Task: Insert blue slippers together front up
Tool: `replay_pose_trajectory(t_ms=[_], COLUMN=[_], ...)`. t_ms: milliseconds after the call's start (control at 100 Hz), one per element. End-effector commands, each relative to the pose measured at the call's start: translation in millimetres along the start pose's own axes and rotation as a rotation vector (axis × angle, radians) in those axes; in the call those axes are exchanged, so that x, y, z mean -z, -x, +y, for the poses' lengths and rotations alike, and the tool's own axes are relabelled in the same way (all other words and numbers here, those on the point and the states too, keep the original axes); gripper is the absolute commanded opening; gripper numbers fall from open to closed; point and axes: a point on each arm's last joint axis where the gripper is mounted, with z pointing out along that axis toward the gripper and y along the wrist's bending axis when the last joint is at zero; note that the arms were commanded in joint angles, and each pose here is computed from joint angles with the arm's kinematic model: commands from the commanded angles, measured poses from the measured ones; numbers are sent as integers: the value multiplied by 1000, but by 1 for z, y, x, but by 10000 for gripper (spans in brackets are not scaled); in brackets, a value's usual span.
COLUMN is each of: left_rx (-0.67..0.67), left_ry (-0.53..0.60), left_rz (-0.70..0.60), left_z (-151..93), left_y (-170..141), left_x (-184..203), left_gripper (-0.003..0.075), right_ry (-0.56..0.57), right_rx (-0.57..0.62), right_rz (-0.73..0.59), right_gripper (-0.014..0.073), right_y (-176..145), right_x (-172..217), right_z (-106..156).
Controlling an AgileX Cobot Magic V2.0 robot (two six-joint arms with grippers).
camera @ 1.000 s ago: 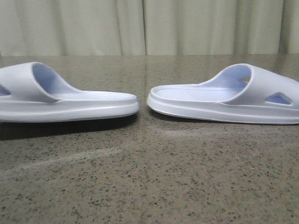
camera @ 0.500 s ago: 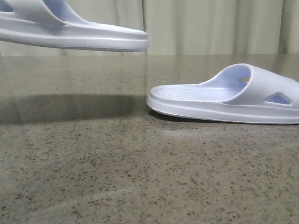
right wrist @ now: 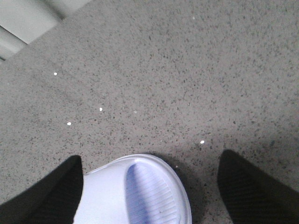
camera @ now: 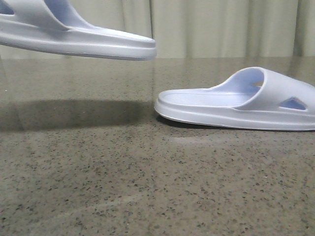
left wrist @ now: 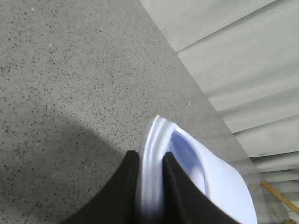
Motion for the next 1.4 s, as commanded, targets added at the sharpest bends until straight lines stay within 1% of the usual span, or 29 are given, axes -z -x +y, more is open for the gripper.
replay_pose_trajectory(t_ms=[0,150,360,890,1390], left_rx=[10,10,10,10,10], left_ry=[-50,-50,-50,-50,-50], left_rz=[-83,-83,-83,-83,-83], left_z=[-13,-13,-13,-13,-13], left_y=[11,11,11,11,11], left_x=[6,6,6,6,6], left_gripper=[16,16,16,16,16], right_ry=[31,21,-16,-18,-26], right_rx=[-49,-141,-166,-215,-219], right_rz=[-68,0,66,140,189], right_gripper=[518,518,518,518,518], right_y=[15,12,6,-1,-5], right_x=[-8,-31,-52,-54,-53], right_z=[6,4,-2,-2,-2])
